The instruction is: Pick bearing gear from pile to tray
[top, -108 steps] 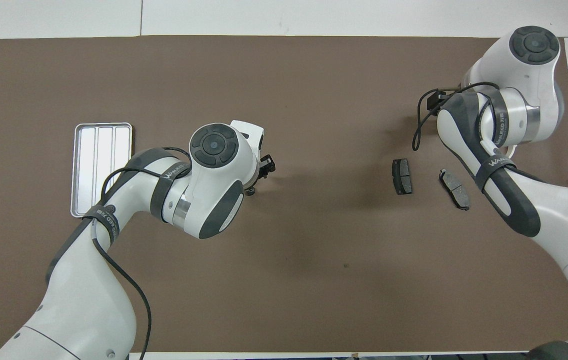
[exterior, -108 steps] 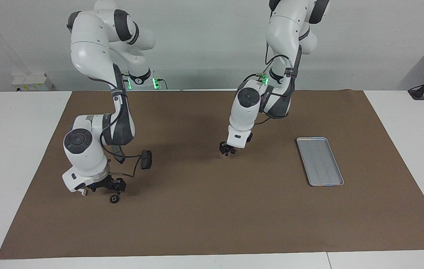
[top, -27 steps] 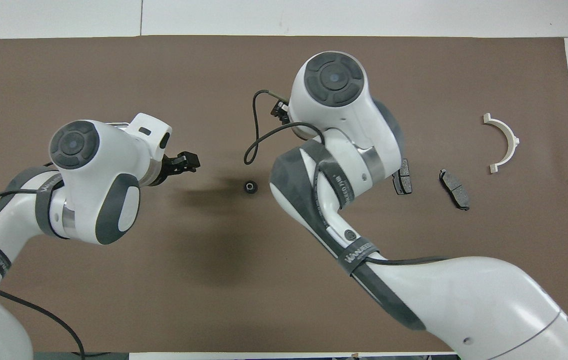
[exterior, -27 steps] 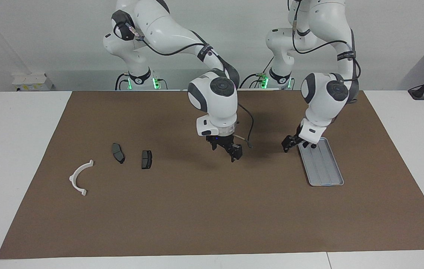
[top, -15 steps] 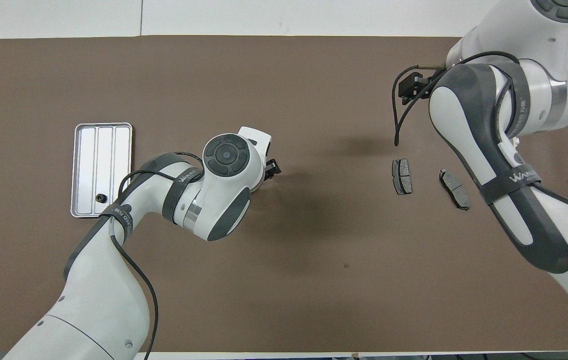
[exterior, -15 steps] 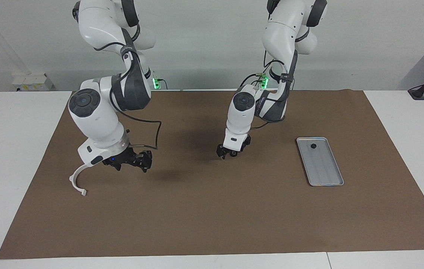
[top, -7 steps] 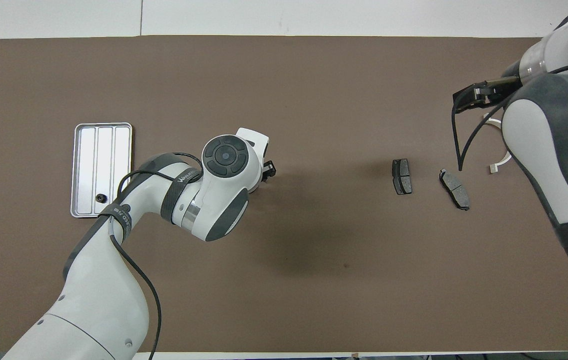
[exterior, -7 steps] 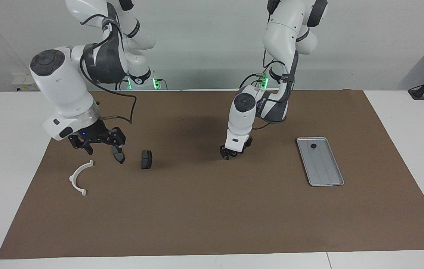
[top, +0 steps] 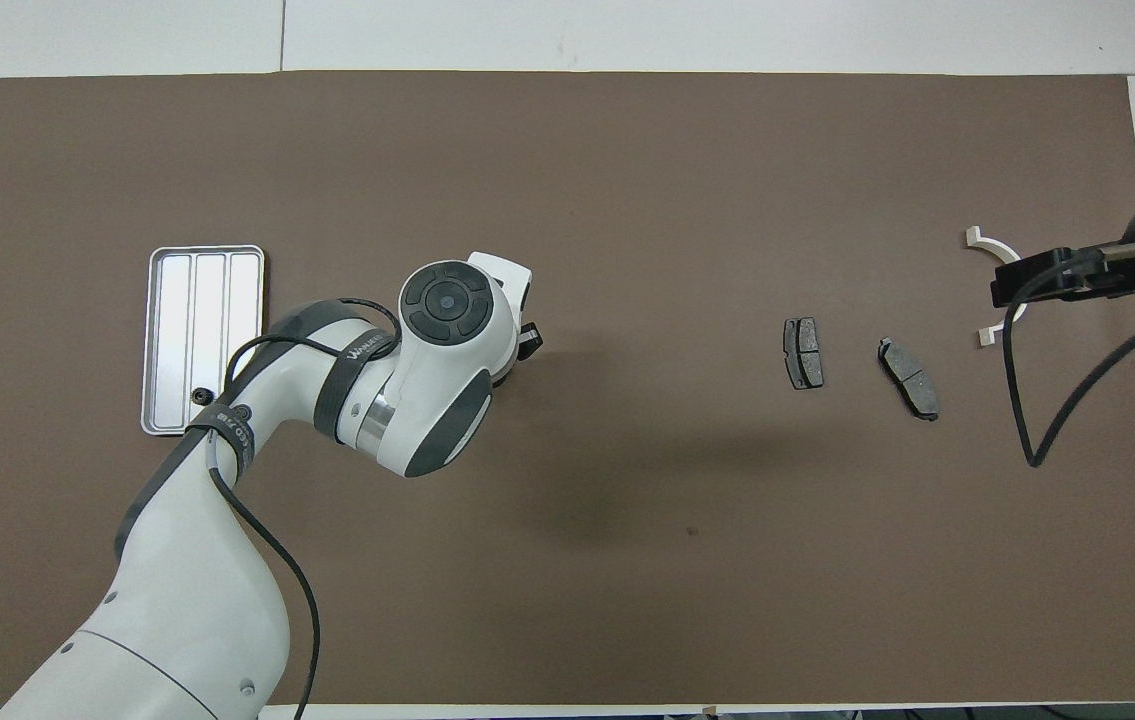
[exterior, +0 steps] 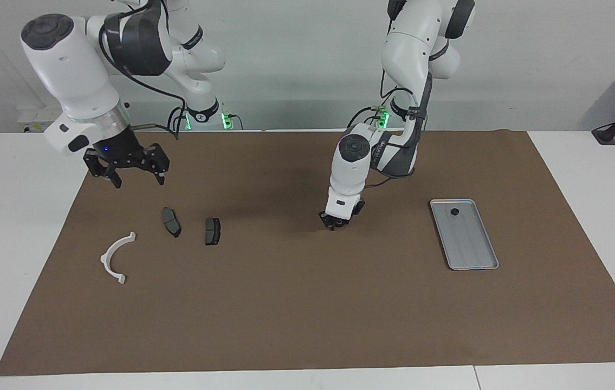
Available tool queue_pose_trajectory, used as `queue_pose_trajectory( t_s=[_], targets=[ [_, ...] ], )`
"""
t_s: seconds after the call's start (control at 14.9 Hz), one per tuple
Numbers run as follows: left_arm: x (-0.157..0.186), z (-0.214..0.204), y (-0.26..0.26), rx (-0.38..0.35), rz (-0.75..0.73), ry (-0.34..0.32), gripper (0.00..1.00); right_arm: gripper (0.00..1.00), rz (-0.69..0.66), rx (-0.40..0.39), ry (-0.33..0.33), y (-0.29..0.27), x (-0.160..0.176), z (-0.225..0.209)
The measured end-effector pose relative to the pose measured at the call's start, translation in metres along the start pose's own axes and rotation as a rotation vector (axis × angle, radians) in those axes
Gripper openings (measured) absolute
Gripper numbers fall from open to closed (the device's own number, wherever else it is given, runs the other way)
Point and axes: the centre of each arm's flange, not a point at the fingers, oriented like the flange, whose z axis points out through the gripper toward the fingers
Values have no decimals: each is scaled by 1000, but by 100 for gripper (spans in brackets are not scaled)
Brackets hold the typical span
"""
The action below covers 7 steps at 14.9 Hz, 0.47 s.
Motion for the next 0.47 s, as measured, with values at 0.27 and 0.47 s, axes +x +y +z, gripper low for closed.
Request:
queue_pose_trajectory(
  t_s=[0.27,0.47],
  targets=[
    [72,-48,-68,12,37,6,34,100,0,0,2,-1,-20,-22],
    [152,-72,-173,-1,161,19,34,100,0,0,-12,-1,-25,-26]
  ],
)
